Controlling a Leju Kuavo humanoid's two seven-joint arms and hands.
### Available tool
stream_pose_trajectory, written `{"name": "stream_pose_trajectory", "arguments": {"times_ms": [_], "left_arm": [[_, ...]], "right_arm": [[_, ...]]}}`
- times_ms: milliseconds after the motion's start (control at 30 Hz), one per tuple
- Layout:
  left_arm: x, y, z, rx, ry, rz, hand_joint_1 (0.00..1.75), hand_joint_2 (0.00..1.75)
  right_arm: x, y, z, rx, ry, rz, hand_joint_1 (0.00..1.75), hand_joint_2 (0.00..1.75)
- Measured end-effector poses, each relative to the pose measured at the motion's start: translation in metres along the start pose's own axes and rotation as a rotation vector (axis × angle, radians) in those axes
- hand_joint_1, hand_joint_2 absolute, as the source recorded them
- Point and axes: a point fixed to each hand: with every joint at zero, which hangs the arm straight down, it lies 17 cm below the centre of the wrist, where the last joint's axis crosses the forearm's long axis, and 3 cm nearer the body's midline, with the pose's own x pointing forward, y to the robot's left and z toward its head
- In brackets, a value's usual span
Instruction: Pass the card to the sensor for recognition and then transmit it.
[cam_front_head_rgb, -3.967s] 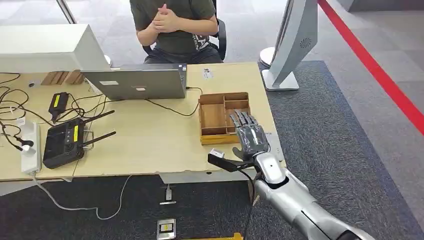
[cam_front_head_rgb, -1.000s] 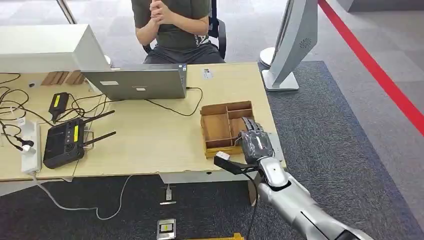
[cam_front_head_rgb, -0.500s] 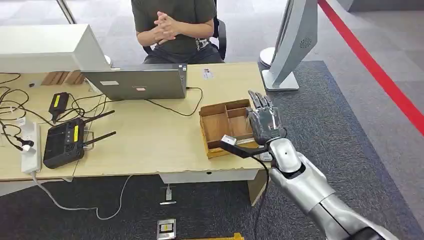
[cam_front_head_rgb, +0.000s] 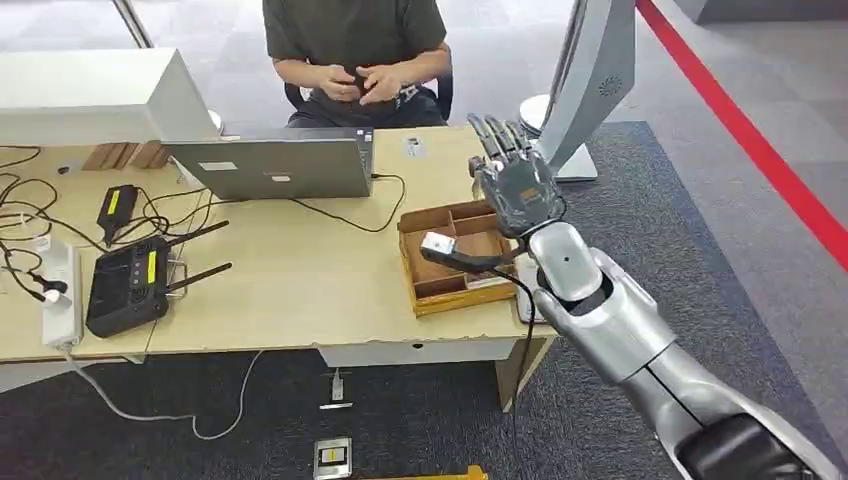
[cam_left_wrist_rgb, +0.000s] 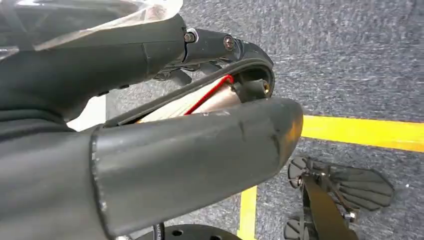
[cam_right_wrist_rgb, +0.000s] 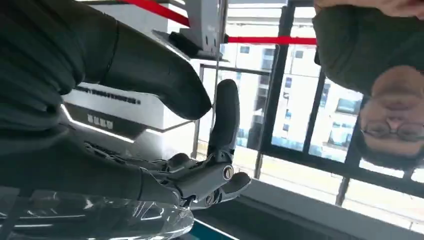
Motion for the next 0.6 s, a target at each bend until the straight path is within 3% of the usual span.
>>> {"name": "stream_pose_trajectory", "arguments": {"times_ms": [367,600], "left_arm": [[0.004,-0.001,0.0,-0.005,-0.03,-0.022,0.0,0.0],[-0.004,-0.001,0.0,-0.004,0.009,-0.035,0.0,0.0]], "right_arm": [[0.008,-0.025,-0.056,-0.043,-0.016,0.104,1.75,1.75],[-0.002,-0.01,-0.073,0.019,-0.004,0.2,1.75,1.75]]}}
